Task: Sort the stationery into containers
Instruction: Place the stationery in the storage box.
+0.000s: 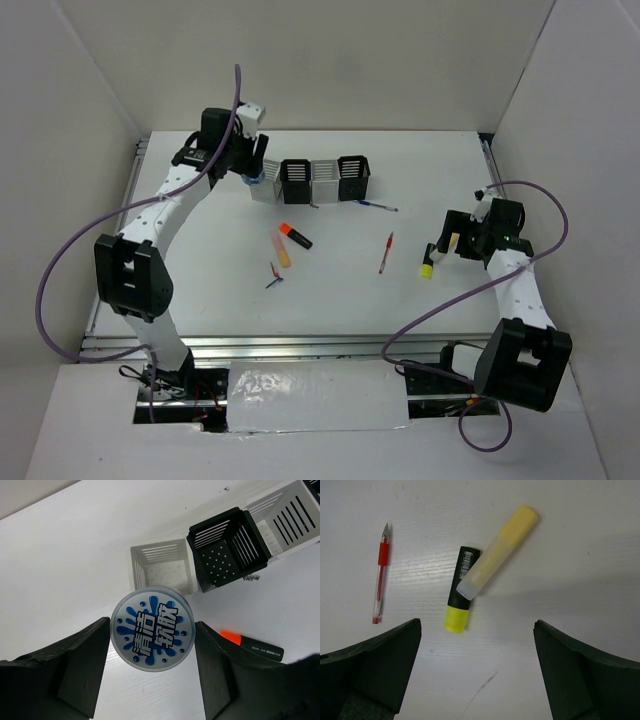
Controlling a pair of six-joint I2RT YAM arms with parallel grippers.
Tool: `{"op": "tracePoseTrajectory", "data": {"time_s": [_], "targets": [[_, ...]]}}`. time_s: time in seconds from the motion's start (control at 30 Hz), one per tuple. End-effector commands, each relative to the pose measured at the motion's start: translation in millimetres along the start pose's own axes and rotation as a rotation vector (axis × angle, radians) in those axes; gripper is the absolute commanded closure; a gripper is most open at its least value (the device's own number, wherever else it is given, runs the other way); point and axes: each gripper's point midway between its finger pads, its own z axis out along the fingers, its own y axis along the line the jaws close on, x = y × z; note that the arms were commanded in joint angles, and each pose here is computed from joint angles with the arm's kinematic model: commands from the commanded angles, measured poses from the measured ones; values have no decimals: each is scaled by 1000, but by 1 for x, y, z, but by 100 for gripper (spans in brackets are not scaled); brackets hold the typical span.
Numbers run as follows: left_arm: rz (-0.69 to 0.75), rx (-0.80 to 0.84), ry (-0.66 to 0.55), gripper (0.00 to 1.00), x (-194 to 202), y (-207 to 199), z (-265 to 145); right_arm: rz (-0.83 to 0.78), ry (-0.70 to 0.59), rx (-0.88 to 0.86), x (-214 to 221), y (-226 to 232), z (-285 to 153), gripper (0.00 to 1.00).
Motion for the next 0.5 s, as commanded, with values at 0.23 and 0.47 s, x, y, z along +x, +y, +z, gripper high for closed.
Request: {"op": "tracePoseTrajectory", "data": {"time_s": [0.23,0.47], "targets": [[49,-81,-188,100,-67,10,12,-6,-35,2,-9,0,3,0],[77,-103,-175,100,-62,9,35,-2,-29,0,-8,0,4,0]]}}
